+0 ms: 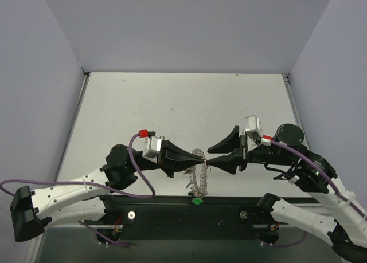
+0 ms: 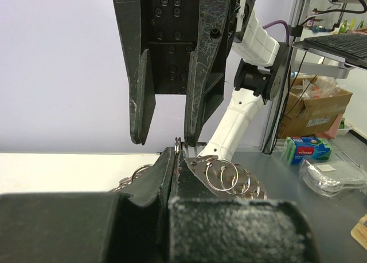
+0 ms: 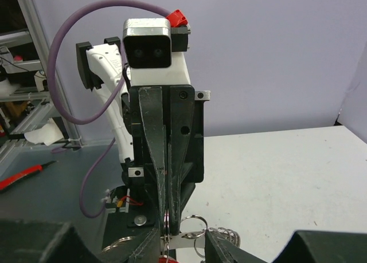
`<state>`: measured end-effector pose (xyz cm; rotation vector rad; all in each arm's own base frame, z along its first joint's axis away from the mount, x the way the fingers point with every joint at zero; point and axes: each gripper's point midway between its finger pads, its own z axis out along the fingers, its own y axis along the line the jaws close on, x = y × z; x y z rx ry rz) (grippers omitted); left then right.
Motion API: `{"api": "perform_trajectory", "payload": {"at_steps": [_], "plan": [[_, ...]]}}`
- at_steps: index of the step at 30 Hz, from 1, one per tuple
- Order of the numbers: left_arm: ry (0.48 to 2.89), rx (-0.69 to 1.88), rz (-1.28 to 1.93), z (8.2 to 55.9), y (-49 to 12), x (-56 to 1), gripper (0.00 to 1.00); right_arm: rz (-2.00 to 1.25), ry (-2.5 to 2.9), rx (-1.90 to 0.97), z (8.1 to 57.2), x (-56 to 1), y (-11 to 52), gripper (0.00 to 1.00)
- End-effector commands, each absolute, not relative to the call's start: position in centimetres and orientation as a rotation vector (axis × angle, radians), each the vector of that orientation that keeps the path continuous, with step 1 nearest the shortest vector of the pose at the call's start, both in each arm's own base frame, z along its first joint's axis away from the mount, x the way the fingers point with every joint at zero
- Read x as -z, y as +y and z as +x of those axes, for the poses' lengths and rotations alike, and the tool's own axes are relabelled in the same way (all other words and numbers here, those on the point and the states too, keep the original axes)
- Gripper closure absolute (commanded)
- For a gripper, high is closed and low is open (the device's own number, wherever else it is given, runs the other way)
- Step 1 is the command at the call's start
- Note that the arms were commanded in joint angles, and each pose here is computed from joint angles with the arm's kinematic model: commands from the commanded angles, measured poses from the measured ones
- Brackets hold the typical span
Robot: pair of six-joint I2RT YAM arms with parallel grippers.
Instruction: Put the keys on the keyring
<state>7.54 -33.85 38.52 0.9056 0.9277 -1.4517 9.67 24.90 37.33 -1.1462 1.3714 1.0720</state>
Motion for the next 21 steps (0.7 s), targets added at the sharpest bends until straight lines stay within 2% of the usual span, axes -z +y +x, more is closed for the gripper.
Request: {"api": "perform_trajectory", "payload": {"at_steps": [1,5,10,21], "plan": [[0.815,1.448,0.868,7.0,-32.8,-41.6,1.0,-1.174,1.256,-1.143,8.5,-39.9,25.5,0.65],[0.814,1.446,0.866,7.1,-32.8,-41.6,1.0,-1.18,1.273,-1.152,8.5,-39.3,25.7,0.7],[0.817,1.455,0.874,7.0,-33.0,-41.6,1.0,-1.176,1.281,-1.157,8.5,-39.2,25.7,0.85],[0.809,1.455,0.88,7.0,-33.0,-41.7,1.0,-1.185,1.295,-1.177,8.5,-38.8,26.0,0.85]]}}
